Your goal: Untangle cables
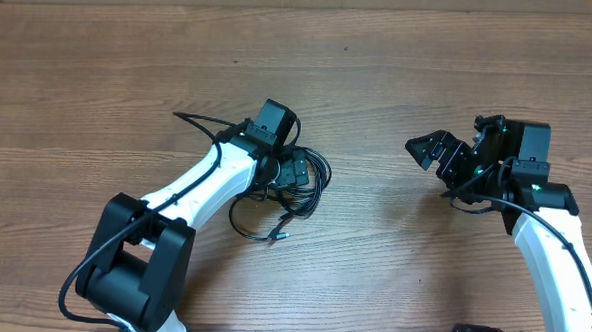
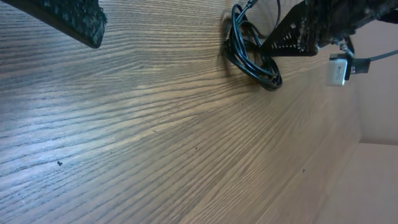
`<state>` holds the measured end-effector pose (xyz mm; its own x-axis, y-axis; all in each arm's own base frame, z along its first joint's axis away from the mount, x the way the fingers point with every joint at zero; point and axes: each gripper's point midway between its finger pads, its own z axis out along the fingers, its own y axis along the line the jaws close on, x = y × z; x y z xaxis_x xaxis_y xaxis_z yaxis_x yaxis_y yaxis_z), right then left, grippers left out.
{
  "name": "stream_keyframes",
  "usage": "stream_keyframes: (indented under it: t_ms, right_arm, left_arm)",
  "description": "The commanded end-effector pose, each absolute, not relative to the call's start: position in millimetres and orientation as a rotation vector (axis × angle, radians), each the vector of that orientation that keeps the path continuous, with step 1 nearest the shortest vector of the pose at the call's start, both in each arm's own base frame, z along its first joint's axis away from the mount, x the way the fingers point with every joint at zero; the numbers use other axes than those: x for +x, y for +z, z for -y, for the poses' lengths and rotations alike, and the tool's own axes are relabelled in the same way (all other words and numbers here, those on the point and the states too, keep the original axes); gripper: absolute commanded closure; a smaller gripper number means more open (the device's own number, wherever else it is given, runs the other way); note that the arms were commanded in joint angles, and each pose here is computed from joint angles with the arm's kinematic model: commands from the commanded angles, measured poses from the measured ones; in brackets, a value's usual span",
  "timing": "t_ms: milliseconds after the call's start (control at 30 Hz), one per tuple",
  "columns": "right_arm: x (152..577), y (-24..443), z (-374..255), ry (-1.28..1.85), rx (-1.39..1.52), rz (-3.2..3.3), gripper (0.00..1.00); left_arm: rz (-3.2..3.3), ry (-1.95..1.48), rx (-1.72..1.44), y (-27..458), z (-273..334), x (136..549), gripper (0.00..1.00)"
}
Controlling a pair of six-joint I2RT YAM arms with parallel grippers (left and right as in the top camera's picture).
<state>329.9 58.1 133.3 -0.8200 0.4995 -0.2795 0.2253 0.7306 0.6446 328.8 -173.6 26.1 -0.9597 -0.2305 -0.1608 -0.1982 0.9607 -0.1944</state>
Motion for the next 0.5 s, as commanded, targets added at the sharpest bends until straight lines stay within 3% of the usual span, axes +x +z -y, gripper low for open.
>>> stream_keyframes:
  t_ms: [0, 200, 267, 333, 467]
  right_arm:
    - [334, 136, -57, 0.845, 0.542, -2.485, 0.00]
    - [334, 136, -57, 0.845, 0.542, -2.485, 0.00]
    - [334, 136, -57, 0.846, 0.542, -2.485, 0.00]
    - [334, 136, -57, 0.846, 0.543, -2.485, 0.00]
    - [333, 136, -57, 0.846, 0.543, -2.486, 0.00]
  left_arm:
    - [-2.954, -0.244, -0.400, 13, 175, 328, 0.01]
    - [-2.989, -0.196, -0.363, -3, 182, 321, 0.01]
    - [-2.983, -0.182, -0.382, -5, 183, 320, 0.08]
    - [-2.971, -0.180, -0.402, -5, 185, 321, 0.25]
    - [-2.966, -0.183, -0.383, -5, 191, 320, 0.28]
